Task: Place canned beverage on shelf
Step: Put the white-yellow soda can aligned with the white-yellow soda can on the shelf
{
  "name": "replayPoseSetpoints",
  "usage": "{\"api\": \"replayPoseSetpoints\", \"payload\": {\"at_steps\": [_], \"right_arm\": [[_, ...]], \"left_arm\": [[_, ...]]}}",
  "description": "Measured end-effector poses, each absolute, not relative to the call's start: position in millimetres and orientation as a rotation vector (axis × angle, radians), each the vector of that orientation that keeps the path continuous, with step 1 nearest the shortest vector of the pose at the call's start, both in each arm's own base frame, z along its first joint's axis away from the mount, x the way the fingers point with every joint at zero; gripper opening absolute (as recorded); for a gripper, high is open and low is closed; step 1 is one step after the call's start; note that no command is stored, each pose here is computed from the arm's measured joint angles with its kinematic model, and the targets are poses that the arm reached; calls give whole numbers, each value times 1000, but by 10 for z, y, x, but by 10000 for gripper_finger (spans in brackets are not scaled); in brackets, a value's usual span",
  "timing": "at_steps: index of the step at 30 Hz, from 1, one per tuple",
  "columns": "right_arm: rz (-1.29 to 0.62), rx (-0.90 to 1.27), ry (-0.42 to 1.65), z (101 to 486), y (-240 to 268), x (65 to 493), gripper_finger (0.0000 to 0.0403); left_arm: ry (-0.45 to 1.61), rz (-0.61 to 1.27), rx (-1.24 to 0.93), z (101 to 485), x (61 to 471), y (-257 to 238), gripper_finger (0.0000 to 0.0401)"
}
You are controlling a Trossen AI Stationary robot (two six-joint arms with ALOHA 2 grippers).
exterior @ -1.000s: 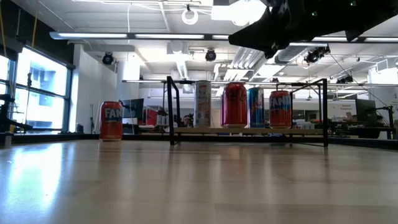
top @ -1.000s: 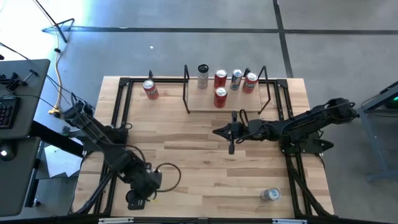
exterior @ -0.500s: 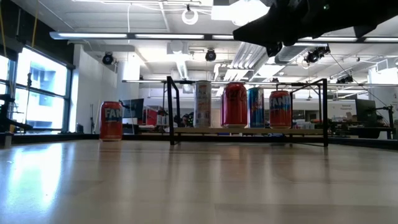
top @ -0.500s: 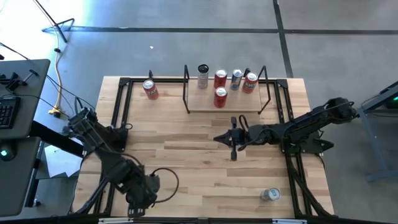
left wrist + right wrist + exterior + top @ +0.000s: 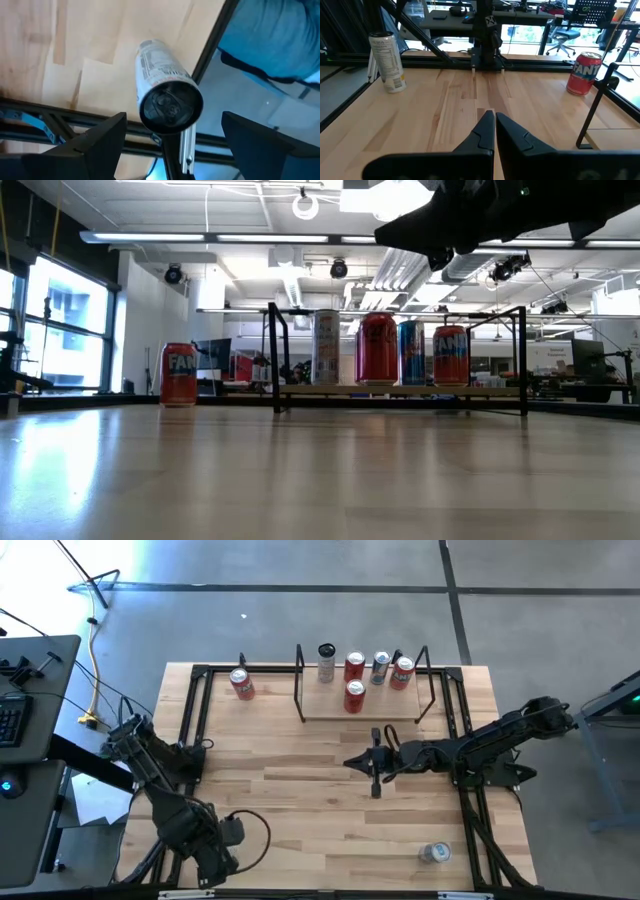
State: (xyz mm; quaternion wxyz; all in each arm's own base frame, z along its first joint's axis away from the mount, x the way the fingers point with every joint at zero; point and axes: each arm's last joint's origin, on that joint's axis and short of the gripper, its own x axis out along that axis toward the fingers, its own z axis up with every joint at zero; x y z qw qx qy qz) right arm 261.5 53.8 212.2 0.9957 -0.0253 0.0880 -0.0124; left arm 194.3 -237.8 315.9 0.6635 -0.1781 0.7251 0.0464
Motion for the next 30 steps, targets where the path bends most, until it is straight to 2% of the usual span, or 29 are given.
{"api": "replayPoseSetpoints", "payload": {"at_steps": [16,30], "right_arm": [[-25,-44,176,2121,538,2616,0],[-25,-44,181,2117,538,2615,0]], "left_arm": [[1687,217,-351,2880,2029,-2526,317],[1706,271,-333,2863,1994,-2517,315]]}}
